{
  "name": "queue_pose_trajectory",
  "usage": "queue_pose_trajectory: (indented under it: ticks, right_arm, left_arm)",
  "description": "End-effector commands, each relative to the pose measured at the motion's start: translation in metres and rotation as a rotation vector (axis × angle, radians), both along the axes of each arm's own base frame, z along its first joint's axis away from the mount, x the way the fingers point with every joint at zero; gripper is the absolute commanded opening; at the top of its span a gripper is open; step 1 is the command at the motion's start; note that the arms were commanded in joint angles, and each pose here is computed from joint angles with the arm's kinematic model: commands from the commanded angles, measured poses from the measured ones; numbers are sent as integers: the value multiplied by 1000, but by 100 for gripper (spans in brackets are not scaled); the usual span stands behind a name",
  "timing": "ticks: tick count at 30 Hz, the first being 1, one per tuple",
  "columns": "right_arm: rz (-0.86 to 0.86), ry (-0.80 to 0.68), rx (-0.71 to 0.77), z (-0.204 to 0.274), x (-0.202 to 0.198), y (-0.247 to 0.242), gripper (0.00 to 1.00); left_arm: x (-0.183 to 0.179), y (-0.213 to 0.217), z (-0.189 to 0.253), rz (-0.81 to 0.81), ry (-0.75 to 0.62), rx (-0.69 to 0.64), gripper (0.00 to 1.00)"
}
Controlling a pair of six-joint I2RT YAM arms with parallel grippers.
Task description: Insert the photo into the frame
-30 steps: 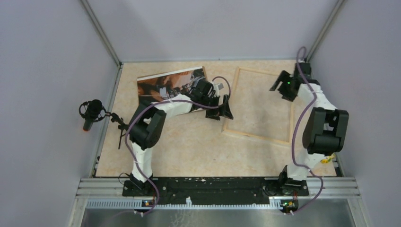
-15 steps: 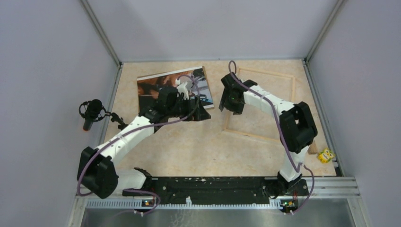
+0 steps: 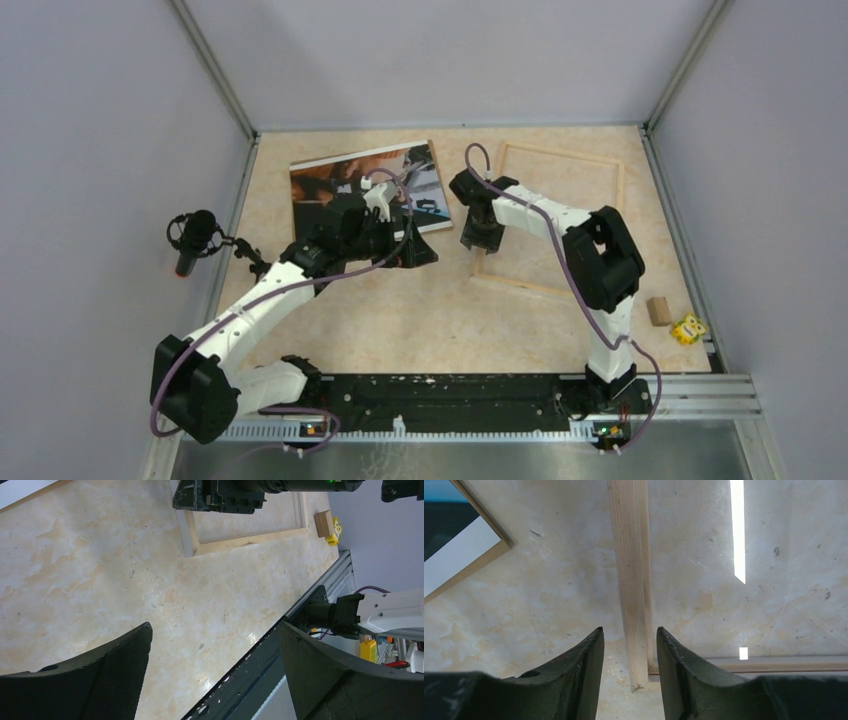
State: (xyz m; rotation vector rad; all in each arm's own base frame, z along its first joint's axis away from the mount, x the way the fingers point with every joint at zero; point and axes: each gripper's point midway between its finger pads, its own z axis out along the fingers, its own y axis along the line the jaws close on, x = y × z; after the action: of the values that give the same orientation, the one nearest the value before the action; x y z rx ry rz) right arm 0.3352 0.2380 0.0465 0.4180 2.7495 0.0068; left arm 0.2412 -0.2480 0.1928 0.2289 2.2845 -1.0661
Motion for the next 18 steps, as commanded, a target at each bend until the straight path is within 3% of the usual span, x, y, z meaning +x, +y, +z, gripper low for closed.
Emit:
queue_pose_trajectory:
  ticks: [1, 13, 18]
  right_arm:
    - [-24, -48, 2, 7, 15, 8, 42]
    - [-33, -34, -8, -7, 21, 12, 33]
    - [-34, -49, -12, 0, 22, 10, 9]
  left_arm:
    - [3, 2, 8, 4, -46, -7, 98]
    - [16, 8, 6, 36, -55, 23, 98]
    - [24, 12, 8, 52, -51, 7, 98]
